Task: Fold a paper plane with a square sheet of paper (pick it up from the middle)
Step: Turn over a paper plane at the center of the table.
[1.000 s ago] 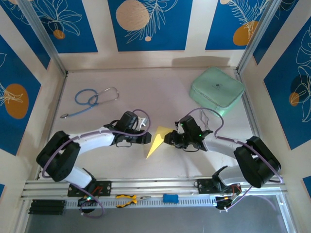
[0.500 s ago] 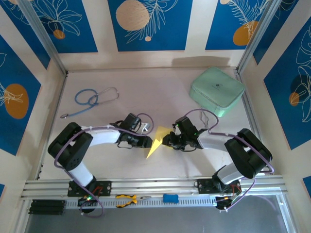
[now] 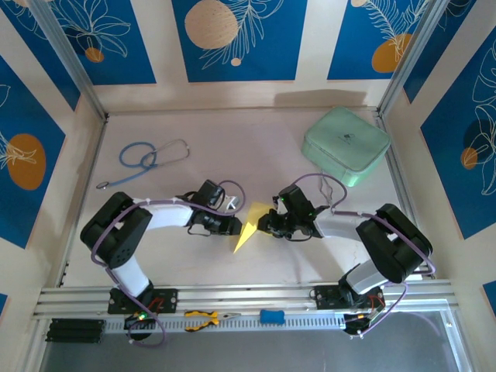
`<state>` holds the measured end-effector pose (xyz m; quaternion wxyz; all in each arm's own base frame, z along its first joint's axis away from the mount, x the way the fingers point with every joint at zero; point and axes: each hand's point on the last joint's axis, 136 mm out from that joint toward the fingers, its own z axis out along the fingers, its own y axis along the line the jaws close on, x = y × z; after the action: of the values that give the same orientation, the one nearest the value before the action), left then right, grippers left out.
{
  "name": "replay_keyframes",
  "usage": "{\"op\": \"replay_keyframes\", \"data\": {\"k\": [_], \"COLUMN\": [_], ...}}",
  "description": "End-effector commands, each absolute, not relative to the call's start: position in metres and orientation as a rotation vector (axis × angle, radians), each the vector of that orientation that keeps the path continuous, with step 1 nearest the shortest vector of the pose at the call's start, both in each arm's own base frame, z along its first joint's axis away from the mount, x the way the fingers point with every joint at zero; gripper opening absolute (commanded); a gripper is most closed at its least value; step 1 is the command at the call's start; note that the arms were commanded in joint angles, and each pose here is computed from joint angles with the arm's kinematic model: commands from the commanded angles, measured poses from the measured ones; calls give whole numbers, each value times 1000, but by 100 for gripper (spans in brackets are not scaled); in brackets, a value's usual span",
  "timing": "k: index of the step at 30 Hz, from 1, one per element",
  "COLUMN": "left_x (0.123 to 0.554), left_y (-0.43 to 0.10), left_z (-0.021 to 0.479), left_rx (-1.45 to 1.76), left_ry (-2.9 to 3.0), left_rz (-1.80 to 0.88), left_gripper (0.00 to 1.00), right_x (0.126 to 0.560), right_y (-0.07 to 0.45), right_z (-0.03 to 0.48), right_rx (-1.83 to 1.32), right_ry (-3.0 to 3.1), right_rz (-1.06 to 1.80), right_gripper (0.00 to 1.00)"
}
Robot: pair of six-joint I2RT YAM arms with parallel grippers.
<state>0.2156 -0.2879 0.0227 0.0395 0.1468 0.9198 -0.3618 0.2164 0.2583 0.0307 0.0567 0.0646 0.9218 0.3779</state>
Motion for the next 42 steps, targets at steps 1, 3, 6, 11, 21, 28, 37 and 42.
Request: {"op": "replay_keyframes", "data": {"k": [1,3,6,11,21,28,37,42], "left_x": [216,216,214,211,210,206,204,206], "left_y": [-298,-300,-304,-311,-315,-319,-327,-324], "left_z": [28,28,29,32,33,32,30,32], "left_rx": [497,501,515,542,544,561,566,547], "left_ry": [2791,2790,2785,2775,2772,2775,2775,2782], "left_rz": [-1168,-1182,-1222,-1275,-1299,-1337,-1393,-1350], "left_gripper": [25,26,27,28,28,24,22,10], "right_x": [210,211,211,210,208,208,207,208], "right_y": [263,264,265,266,266,266,264,262], "right_z": [27,27,25,22,18,21,21,25], "right_rx": [195,195,196,198,203,201,207,213], "right_ry": [2818,2819,2821,2825,2829,2820,2813,2801], "right_rz": [1184,1187,1190,1204,1213,1223,1233,1240], "right_gripper": [22,22,23,22,21,21,21,21]}}
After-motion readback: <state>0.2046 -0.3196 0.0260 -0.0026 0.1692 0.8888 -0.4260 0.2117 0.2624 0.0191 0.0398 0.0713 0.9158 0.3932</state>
